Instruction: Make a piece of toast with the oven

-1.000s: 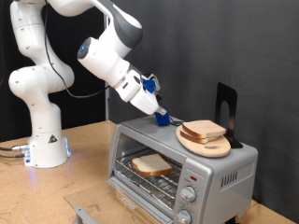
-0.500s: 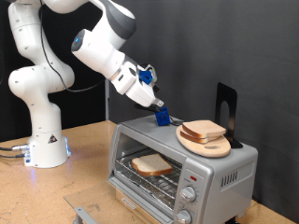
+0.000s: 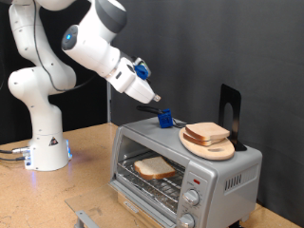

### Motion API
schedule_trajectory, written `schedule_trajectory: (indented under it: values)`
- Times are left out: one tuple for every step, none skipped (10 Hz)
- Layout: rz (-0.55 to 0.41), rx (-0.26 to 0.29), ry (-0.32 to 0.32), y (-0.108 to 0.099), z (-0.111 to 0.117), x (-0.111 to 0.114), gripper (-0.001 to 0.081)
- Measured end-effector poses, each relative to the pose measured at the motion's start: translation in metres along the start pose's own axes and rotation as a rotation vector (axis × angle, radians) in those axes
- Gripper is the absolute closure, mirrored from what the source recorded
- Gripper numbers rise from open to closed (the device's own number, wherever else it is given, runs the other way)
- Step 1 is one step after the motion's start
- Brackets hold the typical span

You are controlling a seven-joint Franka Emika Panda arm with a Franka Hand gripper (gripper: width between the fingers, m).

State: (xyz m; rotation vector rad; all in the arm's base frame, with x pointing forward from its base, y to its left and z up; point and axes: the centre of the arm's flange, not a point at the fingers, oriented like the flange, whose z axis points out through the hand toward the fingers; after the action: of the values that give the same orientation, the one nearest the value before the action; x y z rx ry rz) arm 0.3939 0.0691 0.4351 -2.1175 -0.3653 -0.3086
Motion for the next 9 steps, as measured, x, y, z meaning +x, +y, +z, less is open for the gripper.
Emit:
schedule_trajectory:
  values:
    - [0.015, 0.021, 0.016, 0.005, -0.018, 0.002, 0.0124]
    - [0.039, 0.042, 0.047, 0.013, -0.035, 0.001, 0.0124]
    - [0.074, 0.065, 0.076, 0.02, -0.051, -0.003, 0.0124]
    - [0.1, 0.094, 0.09, 0.021, -0.06, -0.006, 0.0124]
    - [0.096, 0.084, 0.075, 0.022, -0.058, -0.007, 0.0124]
    - [0.167, 0.075, -0.017, 0.024, -0.053, -0.014, 0.0124]
    - [0.264, 0.076, -0.113, 0.029, -0.048, -0.022, 0.0124]
    - [0.366, 0.091, -0.198, 0.037, -0.047, -0.034, 0.0124]
    - [0.474, 0.132, -0.263, 0.046, -0.051, -0.046, 0.0124]
